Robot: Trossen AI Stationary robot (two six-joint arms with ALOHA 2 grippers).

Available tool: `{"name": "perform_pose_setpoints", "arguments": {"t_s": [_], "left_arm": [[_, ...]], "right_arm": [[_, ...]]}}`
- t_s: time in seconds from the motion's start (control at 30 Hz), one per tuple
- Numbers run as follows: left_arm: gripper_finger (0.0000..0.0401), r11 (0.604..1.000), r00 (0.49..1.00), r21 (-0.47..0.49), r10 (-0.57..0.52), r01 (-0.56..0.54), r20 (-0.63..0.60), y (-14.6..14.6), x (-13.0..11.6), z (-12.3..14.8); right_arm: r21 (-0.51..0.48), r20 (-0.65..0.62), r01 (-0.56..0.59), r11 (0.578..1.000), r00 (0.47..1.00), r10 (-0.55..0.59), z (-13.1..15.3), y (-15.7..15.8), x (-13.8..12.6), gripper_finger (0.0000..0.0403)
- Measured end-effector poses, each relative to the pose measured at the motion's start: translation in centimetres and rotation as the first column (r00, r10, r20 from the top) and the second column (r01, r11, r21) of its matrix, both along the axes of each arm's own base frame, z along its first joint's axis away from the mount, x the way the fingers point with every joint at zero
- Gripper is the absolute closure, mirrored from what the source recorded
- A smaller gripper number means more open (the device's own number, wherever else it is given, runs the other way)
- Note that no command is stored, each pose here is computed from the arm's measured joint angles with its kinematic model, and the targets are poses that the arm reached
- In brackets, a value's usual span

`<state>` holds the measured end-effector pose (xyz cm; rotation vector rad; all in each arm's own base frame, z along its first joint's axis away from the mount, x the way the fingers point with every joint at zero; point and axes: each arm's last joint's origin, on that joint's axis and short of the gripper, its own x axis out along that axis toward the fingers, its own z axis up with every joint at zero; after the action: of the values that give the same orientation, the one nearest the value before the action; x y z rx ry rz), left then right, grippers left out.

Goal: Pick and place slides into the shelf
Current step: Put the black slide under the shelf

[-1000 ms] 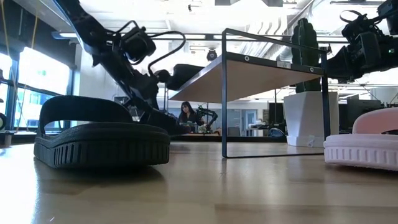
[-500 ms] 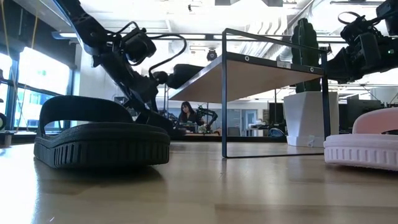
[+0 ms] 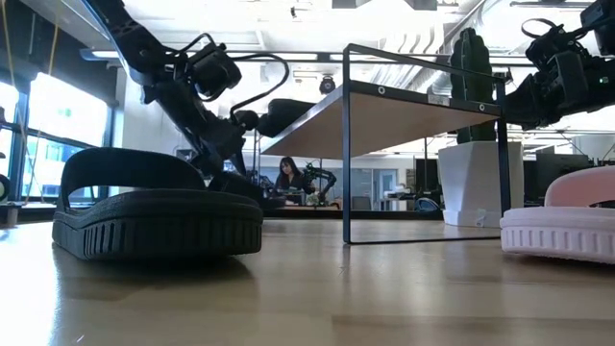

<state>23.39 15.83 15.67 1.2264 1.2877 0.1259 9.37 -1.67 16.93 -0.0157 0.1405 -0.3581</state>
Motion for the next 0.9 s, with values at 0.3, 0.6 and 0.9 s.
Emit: {"name": "perform_pose_setpoints", "arguments": {"t_s": [0.3, 0.6, 0.9], "left_arm": [[0.0241, 1.0, 0.994, 0.002, -0.014, 0.014, -0.109, -1.5, 0.2, -0.5], [0.0245, 0.995, 0.985, 0.088, 0.051, -0.037, -0.165, -2.0, 0.3, -0.4], [0.0245, 0.989, 0.979, 0.117, 0.112, -0.093, -0.171, -2.7, 0.2, -0.3]], "right_arm": [[-0.003, -0.001, 0.0, 1.0, 1.0, 0.0, 0.0, 0.0, 0.0, 0.0402], [-0.003, -0.001, -0.001, 1.0, 1.0, 0.001, 0.0, 0.0, 0.0, 0.0402], [0.001, -0.001, -0.007, 1.0, 1.0, 0.007, 0.0, 0.0, 0.0, 0.0402]]}}
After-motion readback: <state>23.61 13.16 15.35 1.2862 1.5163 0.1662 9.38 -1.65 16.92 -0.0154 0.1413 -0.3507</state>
